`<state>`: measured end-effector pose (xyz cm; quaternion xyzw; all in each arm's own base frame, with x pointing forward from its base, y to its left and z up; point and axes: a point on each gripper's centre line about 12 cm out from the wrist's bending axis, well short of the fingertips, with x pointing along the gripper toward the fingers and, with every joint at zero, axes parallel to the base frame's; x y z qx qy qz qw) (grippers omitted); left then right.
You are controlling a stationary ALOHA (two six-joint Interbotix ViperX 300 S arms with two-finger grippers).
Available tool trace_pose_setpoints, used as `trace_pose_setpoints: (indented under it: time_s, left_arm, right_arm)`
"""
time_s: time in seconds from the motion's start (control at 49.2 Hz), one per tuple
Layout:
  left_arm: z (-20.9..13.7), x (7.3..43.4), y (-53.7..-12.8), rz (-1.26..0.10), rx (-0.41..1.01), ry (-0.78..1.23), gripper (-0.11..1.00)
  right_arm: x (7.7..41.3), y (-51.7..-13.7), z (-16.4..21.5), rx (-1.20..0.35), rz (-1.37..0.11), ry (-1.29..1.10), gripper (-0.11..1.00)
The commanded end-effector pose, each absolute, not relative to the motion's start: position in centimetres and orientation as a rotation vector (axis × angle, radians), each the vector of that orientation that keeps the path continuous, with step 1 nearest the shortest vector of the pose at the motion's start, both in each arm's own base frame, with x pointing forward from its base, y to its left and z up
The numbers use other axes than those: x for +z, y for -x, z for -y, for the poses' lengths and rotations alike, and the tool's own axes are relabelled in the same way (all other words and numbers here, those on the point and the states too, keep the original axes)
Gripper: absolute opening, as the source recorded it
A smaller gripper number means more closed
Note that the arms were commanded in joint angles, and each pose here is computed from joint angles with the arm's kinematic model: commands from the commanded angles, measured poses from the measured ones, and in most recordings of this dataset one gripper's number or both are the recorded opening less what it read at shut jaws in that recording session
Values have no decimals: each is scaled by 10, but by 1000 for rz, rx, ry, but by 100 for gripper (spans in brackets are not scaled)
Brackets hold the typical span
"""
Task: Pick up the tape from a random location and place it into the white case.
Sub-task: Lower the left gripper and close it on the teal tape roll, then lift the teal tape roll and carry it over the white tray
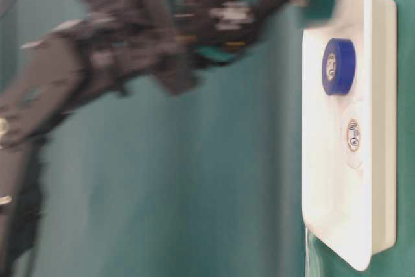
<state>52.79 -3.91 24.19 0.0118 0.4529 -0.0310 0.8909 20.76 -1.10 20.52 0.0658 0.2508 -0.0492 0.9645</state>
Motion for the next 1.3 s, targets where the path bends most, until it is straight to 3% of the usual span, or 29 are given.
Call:
trace_pose_setpoints:
  time_s: [0.0, 0.752, 1.28]
  left_arm:
    - [39, 297, -523, -842, -68, -30, 23]
    - [34, 389, -509, -785, -73, -67, 23]
    - [34, 390, -507, -788, -73, -65, 23]
  right_arm:
    - [214, -212, 11, -99, -485, -132, 83]
    - [213, -212, 12, -101, -492, -132, 83]
    - [213, -212, 12, -103, -492, -132, 83]
